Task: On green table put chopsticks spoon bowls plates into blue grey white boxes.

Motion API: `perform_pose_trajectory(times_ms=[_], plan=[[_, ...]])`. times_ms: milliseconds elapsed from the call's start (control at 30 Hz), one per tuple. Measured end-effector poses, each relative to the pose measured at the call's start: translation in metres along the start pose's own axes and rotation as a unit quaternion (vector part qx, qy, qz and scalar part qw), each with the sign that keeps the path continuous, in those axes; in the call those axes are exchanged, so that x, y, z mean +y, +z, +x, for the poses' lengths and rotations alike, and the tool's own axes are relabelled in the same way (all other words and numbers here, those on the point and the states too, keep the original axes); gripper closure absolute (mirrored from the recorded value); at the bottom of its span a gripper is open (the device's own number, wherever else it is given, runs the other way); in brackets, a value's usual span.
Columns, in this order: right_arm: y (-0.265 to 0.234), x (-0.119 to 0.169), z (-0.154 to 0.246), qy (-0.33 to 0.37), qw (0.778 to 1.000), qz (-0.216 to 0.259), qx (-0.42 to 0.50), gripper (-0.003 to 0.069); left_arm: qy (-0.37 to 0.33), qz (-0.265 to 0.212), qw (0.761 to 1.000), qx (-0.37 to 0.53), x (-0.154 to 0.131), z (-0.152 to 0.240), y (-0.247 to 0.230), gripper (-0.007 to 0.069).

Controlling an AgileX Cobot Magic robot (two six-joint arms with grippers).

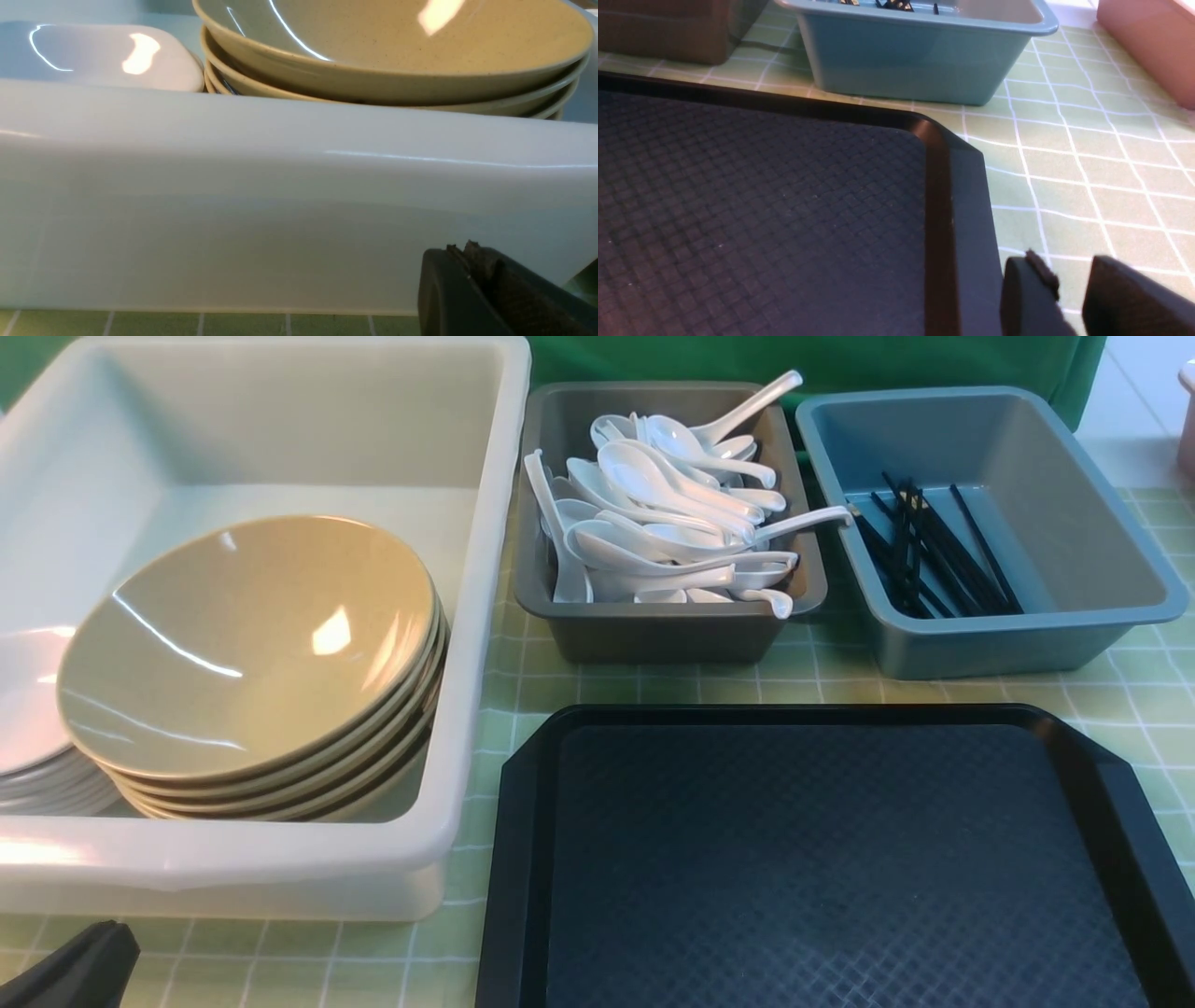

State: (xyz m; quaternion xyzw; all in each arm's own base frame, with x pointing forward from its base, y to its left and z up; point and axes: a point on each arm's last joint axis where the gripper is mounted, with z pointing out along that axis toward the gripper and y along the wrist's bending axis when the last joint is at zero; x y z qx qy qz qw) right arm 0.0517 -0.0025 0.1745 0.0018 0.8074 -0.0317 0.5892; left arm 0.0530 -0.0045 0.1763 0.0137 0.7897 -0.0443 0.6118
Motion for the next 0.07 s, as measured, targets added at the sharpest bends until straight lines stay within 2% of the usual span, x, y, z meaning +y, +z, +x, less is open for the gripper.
perform_pose_trajectory(times_ms=[67], plan=[[0.0,0.0,0.0,0.0,1.0,0.0,0.0,0.0461,0.0,0.0,1.0,0.0,0.0,0.0,0.0,0.0627]])
